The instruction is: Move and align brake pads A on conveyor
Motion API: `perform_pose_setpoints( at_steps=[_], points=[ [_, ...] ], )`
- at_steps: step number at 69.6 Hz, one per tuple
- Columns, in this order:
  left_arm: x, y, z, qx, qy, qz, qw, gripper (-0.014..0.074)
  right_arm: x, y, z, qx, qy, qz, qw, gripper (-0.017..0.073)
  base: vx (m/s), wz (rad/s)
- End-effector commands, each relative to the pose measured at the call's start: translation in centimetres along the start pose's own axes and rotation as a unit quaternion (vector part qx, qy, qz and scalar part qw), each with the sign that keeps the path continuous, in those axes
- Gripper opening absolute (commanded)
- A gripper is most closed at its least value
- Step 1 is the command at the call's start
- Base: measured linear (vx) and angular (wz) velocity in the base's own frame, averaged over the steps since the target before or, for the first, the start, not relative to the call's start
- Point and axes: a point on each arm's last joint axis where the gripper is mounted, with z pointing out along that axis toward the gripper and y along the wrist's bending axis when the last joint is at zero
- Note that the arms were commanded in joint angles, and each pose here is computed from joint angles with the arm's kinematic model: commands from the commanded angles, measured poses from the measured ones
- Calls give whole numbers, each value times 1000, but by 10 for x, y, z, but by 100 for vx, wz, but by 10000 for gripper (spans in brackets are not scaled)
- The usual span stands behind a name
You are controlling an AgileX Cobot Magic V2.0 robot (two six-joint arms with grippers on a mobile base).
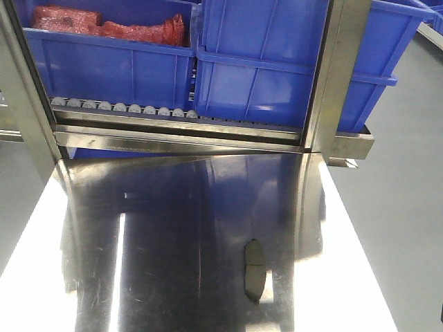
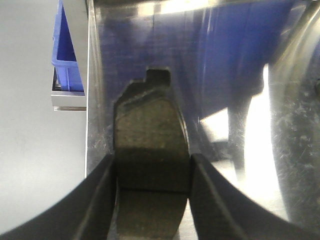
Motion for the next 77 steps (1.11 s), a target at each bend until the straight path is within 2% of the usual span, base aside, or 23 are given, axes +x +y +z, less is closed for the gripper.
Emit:
perform_pose_setpoints(
  at_steps=[1,55,77],
  points=[
    [-12,-2,-4,11,-42,6,999,-6,-13,0,-4,4,-42,-1,999,449,0,0],
    [-12,-2,-4,11,-42,6,999,-6,-14,-1,-4,6,-44,-4,999,449,0,0],
    [-12,-2,-4,11,-42,6,999,-6,-15,1,-4,-3,-51,6,999,449,0,0]
  ],
)
